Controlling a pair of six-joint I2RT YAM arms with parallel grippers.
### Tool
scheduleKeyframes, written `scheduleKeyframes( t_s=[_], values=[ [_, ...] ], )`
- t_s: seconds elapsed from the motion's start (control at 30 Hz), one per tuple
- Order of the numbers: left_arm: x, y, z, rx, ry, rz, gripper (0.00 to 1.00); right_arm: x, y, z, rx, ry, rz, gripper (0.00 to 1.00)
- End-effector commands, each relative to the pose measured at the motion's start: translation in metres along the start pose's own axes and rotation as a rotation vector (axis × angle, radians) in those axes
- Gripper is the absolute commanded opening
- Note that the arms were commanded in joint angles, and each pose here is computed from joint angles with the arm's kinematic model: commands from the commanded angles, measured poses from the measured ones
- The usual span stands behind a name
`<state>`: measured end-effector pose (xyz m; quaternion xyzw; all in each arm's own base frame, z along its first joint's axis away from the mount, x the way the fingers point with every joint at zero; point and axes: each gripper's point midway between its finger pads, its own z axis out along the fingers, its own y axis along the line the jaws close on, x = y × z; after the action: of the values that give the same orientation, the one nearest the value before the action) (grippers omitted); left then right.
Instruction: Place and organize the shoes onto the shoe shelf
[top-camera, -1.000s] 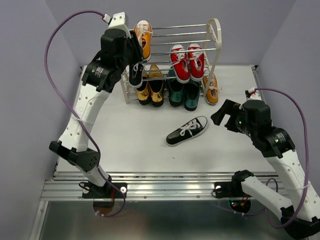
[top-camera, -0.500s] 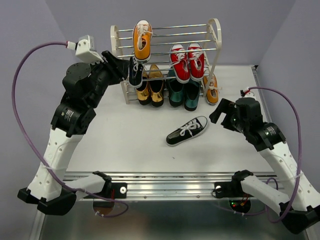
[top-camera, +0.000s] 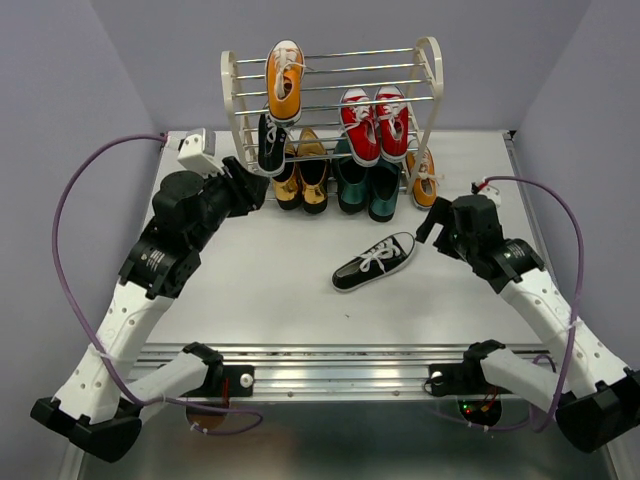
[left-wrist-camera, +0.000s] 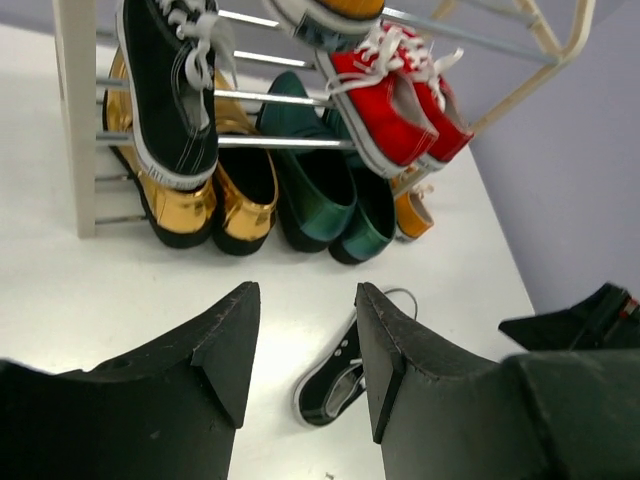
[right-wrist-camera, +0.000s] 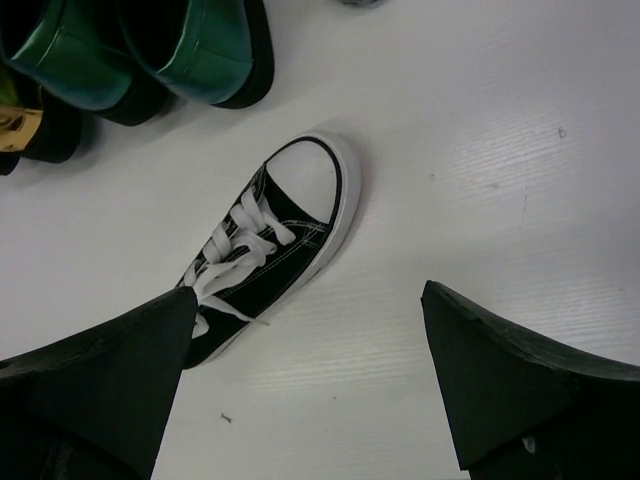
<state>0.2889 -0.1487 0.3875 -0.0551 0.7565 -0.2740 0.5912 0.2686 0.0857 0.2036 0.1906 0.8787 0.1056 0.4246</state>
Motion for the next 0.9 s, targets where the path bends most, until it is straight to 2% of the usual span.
scheduleKeyframes(
  t_s=[0.0, 0.13, 0.3, 0.63, 0.87],
  values=[
    [0.020, 0.005, -0.012, 0.024, 0.034, -0.008, 0.54, -0.034, 0.001, 0.016, 0.061, -0.137, 0.000, 1.00],
    [0.044, 0.016, -0.020, 0.012, 0.074, -0.037, 0.54, -0.034, -0.005, 0.046, 0.165, -0.088, -0.090, 1.00],
    [0.063, 0.028, -0.028, -0.016, 0.101, -0.083, 0.55, -0.048, -0.011, 0.077, 0.197, -0.043, -0.035, 1.00],
    [0.054, 0.039, -0.045, -0.076, 0.075, -0.057, 0.57, -0.088, -0.020, 0.144, 0.176, -0.042, 0.052, 1.00],
    [0.055, 0.041, -0.049, -0.084, 0.079, -0.053, 0.57, -0.088, -0.032, 0.204, 0.190, 0.050, 0.084, 1.00]
  ],
)
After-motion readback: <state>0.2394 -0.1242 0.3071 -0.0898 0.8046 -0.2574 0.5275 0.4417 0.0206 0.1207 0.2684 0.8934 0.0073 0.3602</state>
